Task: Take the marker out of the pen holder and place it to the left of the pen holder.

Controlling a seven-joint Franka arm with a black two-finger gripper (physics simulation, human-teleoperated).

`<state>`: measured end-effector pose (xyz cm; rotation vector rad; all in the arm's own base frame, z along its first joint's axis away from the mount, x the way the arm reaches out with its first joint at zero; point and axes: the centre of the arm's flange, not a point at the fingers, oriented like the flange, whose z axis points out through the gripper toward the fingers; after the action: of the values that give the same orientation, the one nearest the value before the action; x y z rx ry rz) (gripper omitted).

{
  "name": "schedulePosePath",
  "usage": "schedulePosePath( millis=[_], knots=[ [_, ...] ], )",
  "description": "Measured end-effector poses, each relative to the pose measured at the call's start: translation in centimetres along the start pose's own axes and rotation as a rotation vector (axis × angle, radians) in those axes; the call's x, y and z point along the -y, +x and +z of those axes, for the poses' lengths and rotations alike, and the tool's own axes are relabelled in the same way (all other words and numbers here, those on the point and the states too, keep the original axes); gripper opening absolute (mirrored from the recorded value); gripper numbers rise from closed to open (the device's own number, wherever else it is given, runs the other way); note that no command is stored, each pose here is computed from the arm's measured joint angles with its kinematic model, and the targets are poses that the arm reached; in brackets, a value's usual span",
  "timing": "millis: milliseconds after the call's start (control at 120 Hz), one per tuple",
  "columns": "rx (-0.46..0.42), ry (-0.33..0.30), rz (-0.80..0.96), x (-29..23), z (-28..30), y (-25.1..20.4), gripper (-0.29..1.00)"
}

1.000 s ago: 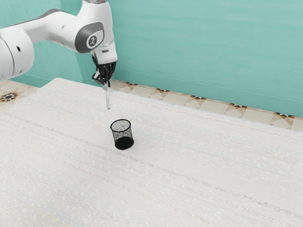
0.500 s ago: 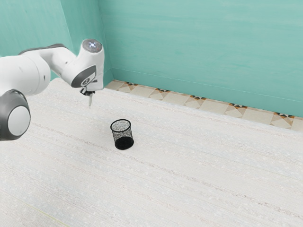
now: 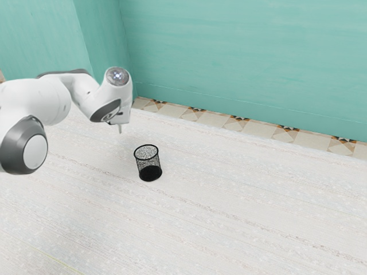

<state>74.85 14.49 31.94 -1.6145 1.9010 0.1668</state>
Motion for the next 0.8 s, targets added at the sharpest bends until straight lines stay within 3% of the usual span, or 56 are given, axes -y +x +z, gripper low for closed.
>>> schedulePosePath(
  millis=[183,392,583,633,742,800],
  knots=[
    [-0.004,0.004,0.002,-0.1,0.5,0.5,-0.08],
    [0.005,-0.018,-0.012,-0.6,1.1,0.0,0.36],
    [0.000,-0.022,-0.025,-0.7,0.5,-0.1,0.57],
    [-0.090,-0.021,-0.092,-0.2,-4.7,1.1,0.59],
    [-0.299,-0.037,-0.329,1.0,-30.3,-1.7,0.64],
    [-0.370,-0.107,-0.372,-0.7,-36.0,-1.6,0.65]
  ],
)
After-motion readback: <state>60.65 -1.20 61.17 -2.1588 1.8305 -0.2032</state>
